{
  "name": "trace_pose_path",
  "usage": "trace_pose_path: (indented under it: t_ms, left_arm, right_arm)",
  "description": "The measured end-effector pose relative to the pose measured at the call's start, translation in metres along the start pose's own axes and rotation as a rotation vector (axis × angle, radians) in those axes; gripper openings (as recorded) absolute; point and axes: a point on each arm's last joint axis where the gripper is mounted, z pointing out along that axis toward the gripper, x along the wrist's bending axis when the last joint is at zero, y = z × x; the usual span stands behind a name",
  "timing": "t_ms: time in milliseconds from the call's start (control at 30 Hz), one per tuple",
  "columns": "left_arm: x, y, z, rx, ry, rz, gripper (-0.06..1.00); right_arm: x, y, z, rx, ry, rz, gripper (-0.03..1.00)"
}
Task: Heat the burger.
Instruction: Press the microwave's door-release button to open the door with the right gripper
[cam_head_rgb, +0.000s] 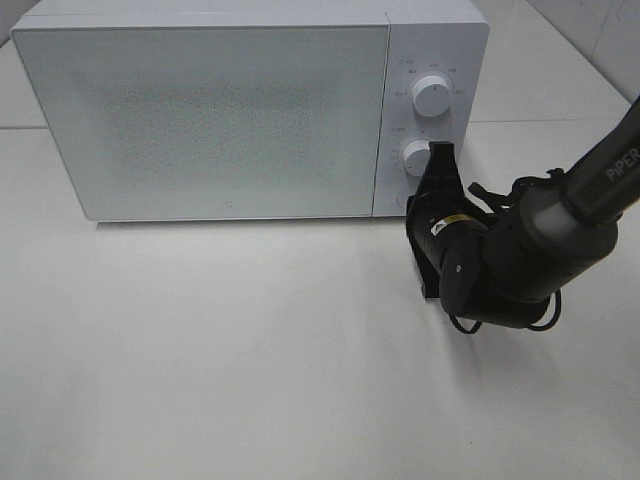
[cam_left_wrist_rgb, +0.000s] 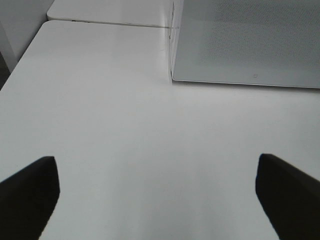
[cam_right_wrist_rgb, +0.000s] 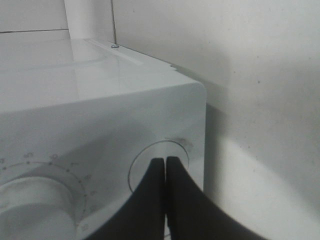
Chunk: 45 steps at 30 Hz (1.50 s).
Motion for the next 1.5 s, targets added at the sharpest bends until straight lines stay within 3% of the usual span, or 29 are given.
trace_pose_path:
  t_ms: [1500]
  left_arm:
    - [0.0,0.0,0.0,0.0,0.0,0.0,0.99]
  right_arm:
    - [0.008,-0.012,0.026,-0.09,0.05,0.058,0.03]
